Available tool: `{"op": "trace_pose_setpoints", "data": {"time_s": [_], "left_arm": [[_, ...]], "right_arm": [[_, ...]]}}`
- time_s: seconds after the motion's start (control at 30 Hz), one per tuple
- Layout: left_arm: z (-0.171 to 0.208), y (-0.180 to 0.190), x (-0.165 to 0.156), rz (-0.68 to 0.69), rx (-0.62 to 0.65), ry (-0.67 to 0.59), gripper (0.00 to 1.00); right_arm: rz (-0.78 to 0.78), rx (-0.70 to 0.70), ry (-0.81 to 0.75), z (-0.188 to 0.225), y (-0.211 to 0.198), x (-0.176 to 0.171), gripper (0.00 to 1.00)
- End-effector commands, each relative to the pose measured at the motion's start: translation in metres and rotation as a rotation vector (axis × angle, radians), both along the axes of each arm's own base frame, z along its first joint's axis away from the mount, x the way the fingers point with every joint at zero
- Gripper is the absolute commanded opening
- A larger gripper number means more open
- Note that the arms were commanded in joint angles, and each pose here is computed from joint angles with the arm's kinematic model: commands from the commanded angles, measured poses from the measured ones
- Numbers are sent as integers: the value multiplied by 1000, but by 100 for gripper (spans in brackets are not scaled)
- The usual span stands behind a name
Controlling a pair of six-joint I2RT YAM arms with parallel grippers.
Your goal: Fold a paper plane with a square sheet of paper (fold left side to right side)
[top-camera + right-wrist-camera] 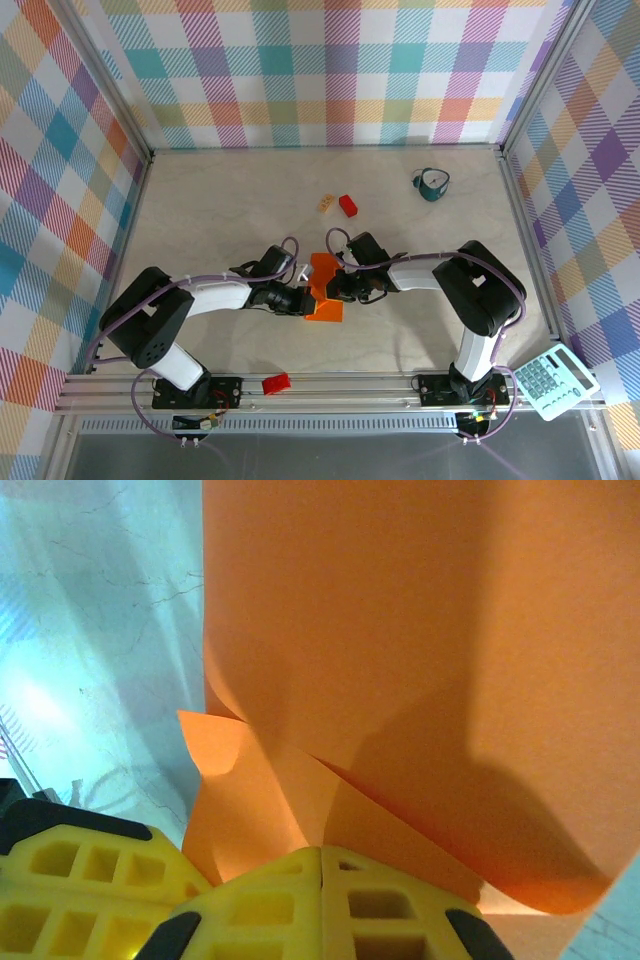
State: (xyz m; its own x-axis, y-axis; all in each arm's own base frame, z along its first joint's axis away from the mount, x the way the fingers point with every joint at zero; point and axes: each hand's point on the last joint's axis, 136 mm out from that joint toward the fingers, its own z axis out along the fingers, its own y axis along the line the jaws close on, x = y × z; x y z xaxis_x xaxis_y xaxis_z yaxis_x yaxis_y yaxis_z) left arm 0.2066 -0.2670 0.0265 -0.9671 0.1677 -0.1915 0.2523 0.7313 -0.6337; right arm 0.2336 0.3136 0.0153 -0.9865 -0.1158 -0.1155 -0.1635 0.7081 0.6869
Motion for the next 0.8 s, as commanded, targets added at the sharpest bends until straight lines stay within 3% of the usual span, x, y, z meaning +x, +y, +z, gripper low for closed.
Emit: {"op": "trace_pose_setpoints", "data": {"time_s": [0.0, 0.77], "left_arm": [[-8, 5, -4, -8, 34, 11, 0], [-18, 15, -9, -3, 76, 21, 0]], "right_arm": [[-7, -120, 88, -29, -24, -19, 0], [-3, -122, 91, -30, -24, -19, 0]]}}
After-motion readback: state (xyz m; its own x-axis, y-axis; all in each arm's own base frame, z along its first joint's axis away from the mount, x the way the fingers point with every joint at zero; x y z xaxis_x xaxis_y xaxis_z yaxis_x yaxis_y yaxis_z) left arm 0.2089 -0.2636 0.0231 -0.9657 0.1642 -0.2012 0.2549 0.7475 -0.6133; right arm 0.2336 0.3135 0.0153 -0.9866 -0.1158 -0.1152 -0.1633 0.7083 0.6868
